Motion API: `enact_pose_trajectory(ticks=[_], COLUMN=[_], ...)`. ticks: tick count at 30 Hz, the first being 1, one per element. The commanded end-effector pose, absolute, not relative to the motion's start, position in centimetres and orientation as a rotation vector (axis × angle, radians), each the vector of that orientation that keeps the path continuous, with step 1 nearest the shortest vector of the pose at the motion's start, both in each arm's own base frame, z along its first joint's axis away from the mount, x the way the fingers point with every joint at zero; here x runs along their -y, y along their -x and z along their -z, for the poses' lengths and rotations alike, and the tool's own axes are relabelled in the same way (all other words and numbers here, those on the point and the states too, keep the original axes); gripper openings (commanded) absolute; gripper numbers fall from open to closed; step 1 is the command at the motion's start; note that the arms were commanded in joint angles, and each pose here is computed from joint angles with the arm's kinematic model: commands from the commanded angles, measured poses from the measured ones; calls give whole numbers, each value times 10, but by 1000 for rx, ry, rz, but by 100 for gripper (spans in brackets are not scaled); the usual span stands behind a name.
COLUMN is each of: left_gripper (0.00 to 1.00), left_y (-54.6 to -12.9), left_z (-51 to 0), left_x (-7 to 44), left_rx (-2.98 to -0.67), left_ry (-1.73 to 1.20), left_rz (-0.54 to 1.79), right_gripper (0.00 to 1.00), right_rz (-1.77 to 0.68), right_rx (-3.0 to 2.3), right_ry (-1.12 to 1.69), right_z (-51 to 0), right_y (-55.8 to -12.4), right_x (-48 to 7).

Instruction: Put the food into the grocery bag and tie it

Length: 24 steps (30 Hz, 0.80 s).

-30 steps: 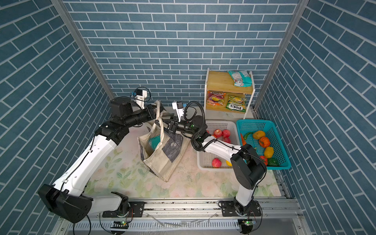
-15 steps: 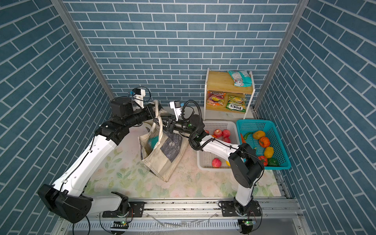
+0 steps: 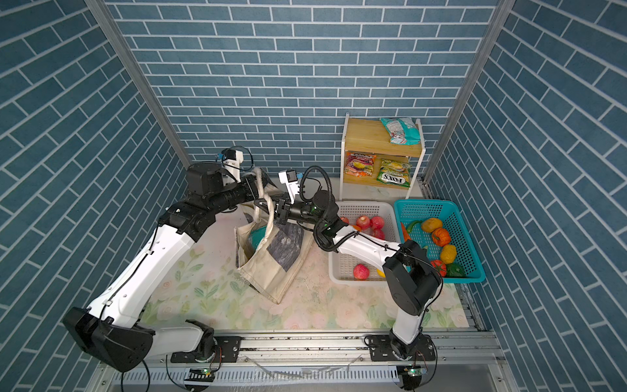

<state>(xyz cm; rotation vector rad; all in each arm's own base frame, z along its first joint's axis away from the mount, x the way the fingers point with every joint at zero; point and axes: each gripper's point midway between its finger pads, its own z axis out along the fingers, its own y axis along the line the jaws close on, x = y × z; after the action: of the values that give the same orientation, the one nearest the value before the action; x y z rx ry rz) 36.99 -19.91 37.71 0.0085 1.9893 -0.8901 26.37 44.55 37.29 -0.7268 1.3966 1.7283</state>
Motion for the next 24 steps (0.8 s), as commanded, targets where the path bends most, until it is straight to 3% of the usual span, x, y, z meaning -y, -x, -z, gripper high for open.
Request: enact_pose_trajectory(ticks=[1, 11, 24], left_gripper=[0, 0, 0], left_y=[-339, -324, -296], left_z=[-376, -395, -368], left_x=[213, 214, 178], left_rx=[-2050, -2011, -2109], left_ry=[-121, -118, -52], left_rz=[947, 1098, 1072], right_gripper=[0, 0, 0], right_rz=[-1602, -1311, -1021], right_rx=[-1397, -1649, -1714], right_ry=[651, 659, 642], right_z=[-382, -316, -311], right_y=[-276, -284, -292], right_x=[-428, -404, -368])
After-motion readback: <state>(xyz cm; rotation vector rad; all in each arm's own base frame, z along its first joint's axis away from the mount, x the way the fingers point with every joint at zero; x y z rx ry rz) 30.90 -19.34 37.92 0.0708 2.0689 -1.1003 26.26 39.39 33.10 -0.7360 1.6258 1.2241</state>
